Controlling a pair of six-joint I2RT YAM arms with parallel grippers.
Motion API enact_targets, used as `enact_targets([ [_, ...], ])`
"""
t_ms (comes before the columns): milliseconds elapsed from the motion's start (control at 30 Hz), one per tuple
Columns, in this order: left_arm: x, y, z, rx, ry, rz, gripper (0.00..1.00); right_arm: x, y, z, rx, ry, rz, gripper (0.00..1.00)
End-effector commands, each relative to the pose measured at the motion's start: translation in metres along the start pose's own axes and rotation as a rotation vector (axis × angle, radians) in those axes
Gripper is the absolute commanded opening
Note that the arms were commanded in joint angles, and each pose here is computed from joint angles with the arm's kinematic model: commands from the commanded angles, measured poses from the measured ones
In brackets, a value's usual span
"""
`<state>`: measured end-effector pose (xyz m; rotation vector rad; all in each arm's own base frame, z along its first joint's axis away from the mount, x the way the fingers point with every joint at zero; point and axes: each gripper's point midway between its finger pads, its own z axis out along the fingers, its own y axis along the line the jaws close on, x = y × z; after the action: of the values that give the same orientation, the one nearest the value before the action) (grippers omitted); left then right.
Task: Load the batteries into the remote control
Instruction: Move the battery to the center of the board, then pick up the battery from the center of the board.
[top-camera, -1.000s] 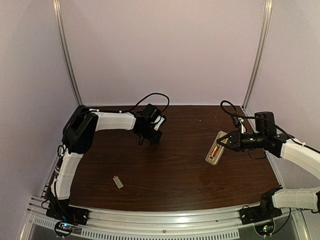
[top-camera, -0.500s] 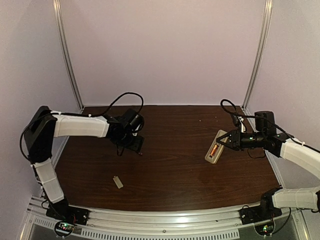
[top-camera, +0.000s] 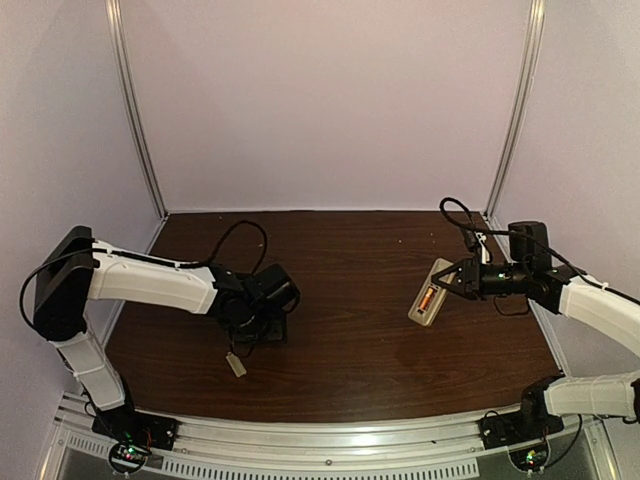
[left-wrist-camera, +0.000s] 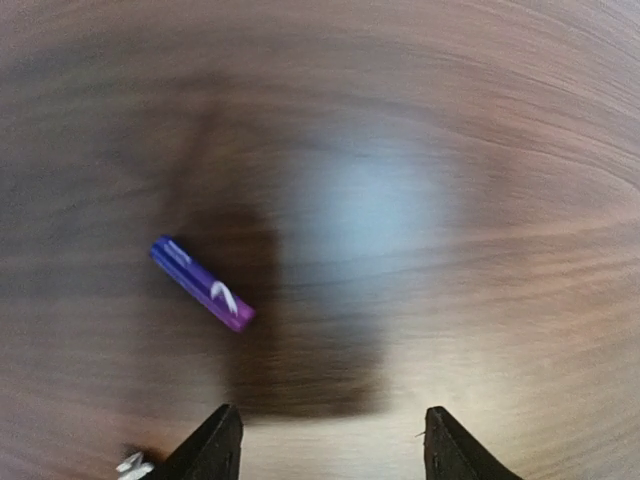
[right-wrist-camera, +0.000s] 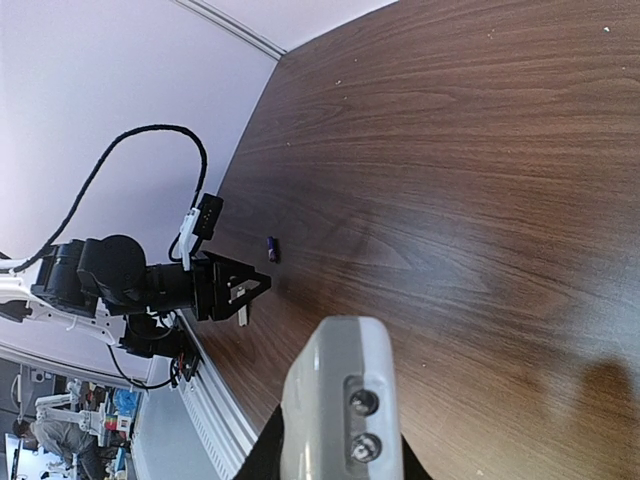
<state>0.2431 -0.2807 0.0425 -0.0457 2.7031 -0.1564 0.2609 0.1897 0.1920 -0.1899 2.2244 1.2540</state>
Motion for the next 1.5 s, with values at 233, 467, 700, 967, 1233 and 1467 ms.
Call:
enact_targets([
  [233, 0.019, 0.075, 0.018, -0.215, 0.026, -0.231, 0.67, -0.009, 0.016, -0.009, -0.022, -0.039, -0.050, 0.00],
  [467, 0.020, 0.070, 0.032, -0.115, 0.032, -0.199, 0.48, -0.009, 0.015, -0.009, -0.014, -0.039, -0.050, 0.00],
  [700, 0.029, 0.061, 0.043, -0.090, 0.099, -0.024, 0.21, -0.011, 0.015, -0.009, -0.011, -0.038, -0.055, 0.00],
  [967, 0.027, 0.006, 0.060, 0.078, 0.171, 0.383, 0.05, -0.006, 0.013, -0.005, -0.028, -0.016, -0.028, 0.00],
  [1233, 0.058, -0.057, 0.047, 0.296, 0.211, 0.717, 0.04, 0.004, 0.018, -0.005, -0.068, 0.015, -0.031, 0.00],
  [1467, 0.033, -0.084, 0.009, 0.416, 0.062, 0.750, 0.00, 0.017, 0.028, 0.003, -0.126, 0.043, -0.036, 0.00],
])
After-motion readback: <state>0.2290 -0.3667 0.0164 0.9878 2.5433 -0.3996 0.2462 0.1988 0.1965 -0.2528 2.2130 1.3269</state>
